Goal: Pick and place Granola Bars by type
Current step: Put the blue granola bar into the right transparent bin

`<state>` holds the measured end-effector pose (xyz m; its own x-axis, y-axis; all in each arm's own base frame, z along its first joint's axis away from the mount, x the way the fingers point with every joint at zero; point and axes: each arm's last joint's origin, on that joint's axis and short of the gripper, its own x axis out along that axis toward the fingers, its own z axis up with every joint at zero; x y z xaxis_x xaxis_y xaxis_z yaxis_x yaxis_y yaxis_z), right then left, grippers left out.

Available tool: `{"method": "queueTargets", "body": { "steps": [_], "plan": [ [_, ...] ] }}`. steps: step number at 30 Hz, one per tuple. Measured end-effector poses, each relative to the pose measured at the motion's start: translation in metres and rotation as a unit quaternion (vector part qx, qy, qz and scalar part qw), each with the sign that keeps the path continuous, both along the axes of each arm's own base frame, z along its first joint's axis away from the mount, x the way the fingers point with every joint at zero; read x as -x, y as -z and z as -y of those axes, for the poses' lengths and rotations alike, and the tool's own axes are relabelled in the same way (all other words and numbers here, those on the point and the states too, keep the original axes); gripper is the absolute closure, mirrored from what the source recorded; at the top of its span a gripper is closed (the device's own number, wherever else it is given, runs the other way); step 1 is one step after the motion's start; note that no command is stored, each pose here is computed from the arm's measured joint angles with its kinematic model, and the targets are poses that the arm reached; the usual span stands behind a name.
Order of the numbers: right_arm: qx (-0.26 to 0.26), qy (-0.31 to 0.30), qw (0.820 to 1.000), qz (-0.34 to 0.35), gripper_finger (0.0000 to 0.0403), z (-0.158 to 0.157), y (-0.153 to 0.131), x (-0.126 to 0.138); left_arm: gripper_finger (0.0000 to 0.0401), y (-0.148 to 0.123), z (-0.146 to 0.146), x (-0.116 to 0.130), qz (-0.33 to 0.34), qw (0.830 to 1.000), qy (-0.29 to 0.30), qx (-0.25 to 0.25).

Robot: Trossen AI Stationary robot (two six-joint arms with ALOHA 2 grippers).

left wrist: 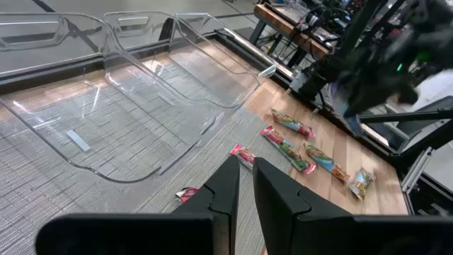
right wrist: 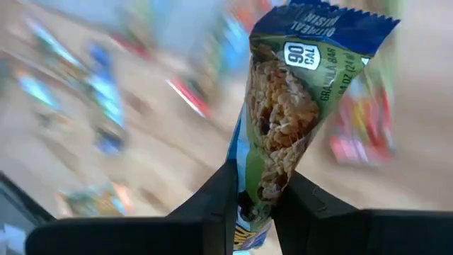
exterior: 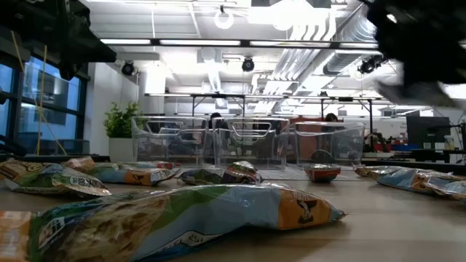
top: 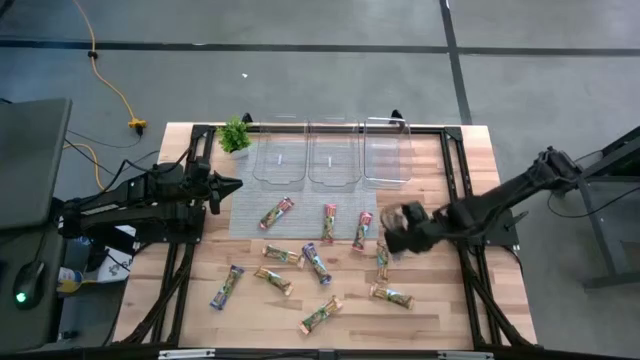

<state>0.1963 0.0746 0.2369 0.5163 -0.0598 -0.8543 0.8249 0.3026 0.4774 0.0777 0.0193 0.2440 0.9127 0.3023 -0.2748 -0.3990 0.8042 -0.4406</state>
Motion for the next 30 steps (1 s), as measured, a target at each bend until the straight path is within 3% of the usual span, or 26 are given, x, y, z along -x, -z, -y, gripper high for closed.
{"method": "queueTargets", "body": {
  "steps": [8,14,21,25,30],
  "plan": [
    [0.19,0.005,0.977,0.097,0.0344,0.064,-0.108,-0.025,0.0361,0.0,0.0,0.0,0.004,1.0,-0.003,0.01],
    [0.274,0.048,0.958,0.065,0.0344,0.129,-0.168,-0.011,0.0361,0.0,0.0,0.0,0.005,1.0,-0.003,0.013],
    [0.25,-0.01,0.968,-0.035,0.0344,0.203,-0.194,-0.023,0.0361,0.0,0.0,0.0,0.009,1.0,-0.008,0.027],
    [0.197,-0.05,0.971,-0.126,0.0344,0.239,-0.183,-0.042,0.0361,0.0,0.0,0.0,0.011,0.999,-0.01,0.033],
    [0.151,-0.066,0.962,-0.217,0.0344,0.268,-0.159,-0.06,0.0361,0.0,0.0,0.0,0.011,0.999,-0.01,0.033]
  ]
}}
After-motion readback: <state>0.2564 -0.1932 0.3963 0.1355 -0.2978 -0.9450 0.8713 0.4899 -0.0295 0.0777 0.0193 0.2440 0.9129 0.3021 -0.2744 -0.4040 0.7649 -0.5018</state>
